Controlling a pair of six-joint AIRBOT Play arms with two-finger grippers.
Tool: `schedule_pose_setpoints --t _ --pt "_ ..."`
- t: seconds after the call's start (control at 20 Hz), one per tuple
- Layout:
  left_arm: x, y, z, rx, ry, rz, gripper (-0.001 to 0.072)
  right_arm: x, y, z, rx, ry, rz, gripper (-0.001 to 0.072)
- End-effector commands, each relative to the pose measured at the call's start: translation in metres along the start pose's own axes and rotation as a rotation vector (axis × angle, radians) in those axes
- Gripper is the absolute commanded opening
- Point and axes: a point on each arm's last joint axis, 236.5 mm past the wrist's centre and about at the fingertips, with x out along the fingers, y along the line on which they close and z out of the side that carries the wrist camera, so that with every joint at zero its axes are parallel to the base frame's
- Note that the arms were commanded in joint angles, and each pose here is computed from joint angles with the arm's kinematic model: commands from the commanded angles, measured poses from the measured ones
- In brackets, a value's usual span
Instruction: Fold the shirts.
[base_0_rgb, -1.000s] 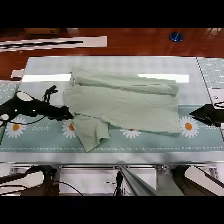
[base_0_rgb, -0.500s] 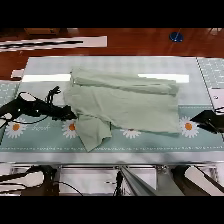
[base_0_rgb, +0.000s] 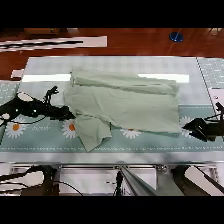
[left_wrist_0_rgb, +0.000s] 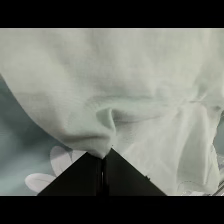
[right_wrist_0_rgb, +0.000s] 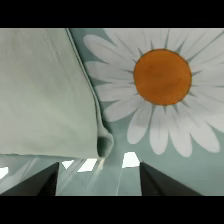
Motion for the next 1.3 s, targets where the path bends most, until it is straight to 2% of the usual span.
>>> schedule_pose_setpoints --t 0.0,0.05,0.4,0.5,0.55,0.6,0.8,0.9,1.1,1.25 --pt "0.0 0.001 -0.001 0.006 0.005 0.002 0.0027 0.015 0.0 -0.002 0.044 -0.027 0.025 0.0567" --pt "0.0 0.001 -0.001 0.005 0.004 0.001 0.0026 0.02 -0.002 -0.003 0.055 -0.031 0.026 0.0565" --pt "0.0 -0.003 0.005 -0.009 -0.021 -0.015 0.0026 0.039 -0.003 -0.005 0.122 -0.072 0.052 0.0318" --pt "0.0 -0.002 0.007 -0.009 -0.028 -0.011 0.0026 0.041 -0.004 -0.005 0.13 -0.066 0.056 0.0185" --pt "0.0 -0.002 0.007 -0.009 -0.027 -0.011 0.0026 0.042 -0.002 -0.005 0.127 -0.066 0.067 0.007" --pt "0.0 -0.003 0.006 -0.01 -0.025 -0.013 0.0026 0.041 0.003 -0.004 0.115 -0.069 0.087 0.0018" --pt "-0.015 -0.03 0.013 0.017 -0.04 -0.092 0.0025 0.019 0.044 0.007 -0.015 -0.087 0.228 0.0018" --pt "-0.04 -0.066 0.04 0.051 -0.142 -0.185 0.0025 -0.009 0.068 0.03 -0.048 -0.173 0.29 0.0018" --pt "-0.098 -0.12 0.091 0.136 -0.337 -0.278 0.0025 -0.068 0.126 0.079 -0.087 -0.367 0.457 0.0017" --pt "-0.128 -0.143 0.123 0.203 -0.441 -0.277 0.0024 -0.078 0.151 0.097 -0.188 -0.41 0.381 0.0017"
